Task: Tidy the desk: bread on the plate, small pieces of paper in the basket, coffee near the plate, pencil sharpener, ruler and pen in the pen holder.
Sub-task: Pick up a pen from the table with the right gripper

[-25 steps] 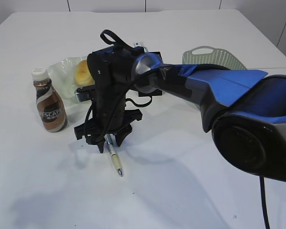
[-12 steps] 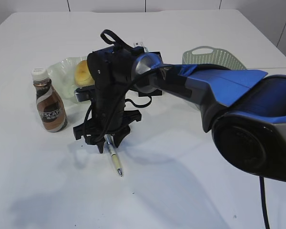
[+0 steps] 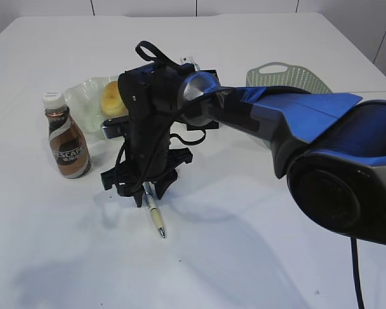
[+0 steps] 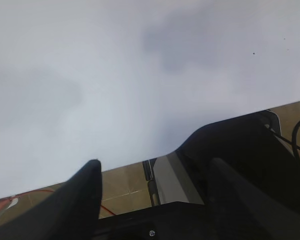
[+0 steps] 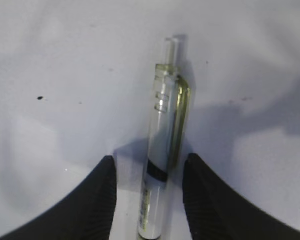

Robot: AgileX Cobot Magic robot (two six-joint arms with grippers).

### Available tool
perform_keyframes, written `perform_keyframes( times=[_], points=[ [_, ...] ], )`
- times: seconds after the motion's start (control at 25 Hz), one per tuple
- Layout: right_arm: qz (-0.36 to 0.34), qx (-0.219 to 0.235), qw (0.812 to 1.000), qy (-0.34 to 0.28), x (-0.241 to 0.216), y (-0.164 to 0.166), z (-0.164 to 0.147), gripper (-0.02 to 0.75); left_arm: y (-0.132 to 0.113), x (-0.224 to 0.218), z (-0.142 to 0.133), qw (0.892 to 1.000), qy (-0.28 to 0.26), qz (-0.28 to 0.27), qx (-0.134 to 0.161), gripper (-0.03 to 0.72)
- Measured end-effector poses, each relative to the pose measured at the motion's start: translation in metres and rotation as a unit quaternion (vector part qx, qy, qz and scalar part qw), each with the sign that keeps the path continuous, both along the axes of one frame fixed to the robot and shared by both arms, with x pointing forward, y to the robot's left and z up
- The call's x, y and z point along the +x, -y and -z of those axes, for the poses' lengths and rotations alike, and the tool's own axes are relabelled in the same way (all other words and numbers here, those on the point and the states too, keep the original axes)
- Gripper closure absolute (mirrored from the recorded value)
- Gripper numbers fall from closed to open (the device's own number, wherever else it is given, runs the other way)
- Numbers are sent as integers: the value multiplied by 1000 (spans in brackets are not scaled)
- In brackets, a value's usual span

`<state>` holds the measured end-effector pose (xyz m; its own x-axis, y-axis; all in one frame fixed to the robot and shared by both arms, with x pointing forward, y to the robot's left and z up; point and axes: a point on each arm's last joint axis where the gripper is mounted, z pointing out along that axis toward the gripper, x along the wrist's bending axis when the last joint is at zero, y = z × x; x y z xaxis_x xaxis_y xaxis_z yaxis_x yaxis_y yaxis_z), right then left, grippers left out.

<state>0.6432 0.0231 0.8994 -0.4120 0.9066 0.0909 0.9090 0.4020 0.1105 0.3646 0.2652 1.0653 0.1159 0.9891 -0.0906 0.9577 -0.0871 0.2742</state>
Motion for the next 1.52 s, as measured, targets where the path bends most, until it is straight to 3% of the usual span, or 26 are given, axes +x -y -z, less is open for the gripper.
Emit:
perform_keyframes(
  times=[0.2,0.24,0.32,0.4,0.6,1.04,1.52],
  points=[
    [-4,-10,1000,7,1,2,1,412,0,0,0,1000,0,0,0,222],
    [-5,-14,1000,10,2,2,1,465,0,0,0,1000,0,0,0,222],
    [-5,-15,1000,11,2,3,1,491,0,0,0,1000,0,0,0,222],
    [-7,-18,1000,13,2,3,1,586,0,0,0,1000,0,0,0,222],
    [-21,-19,999,14,2,3,1,643,0,0,0,1000,0,0,0,222],
    [-40,-21,999,24,2,4,-7,646,0,0,0,1000,0,0,-1,222],
    [-51,-2,997,64,0,7,-53,647,0,0,0,1000,0,1,-1,222]
  ],
)
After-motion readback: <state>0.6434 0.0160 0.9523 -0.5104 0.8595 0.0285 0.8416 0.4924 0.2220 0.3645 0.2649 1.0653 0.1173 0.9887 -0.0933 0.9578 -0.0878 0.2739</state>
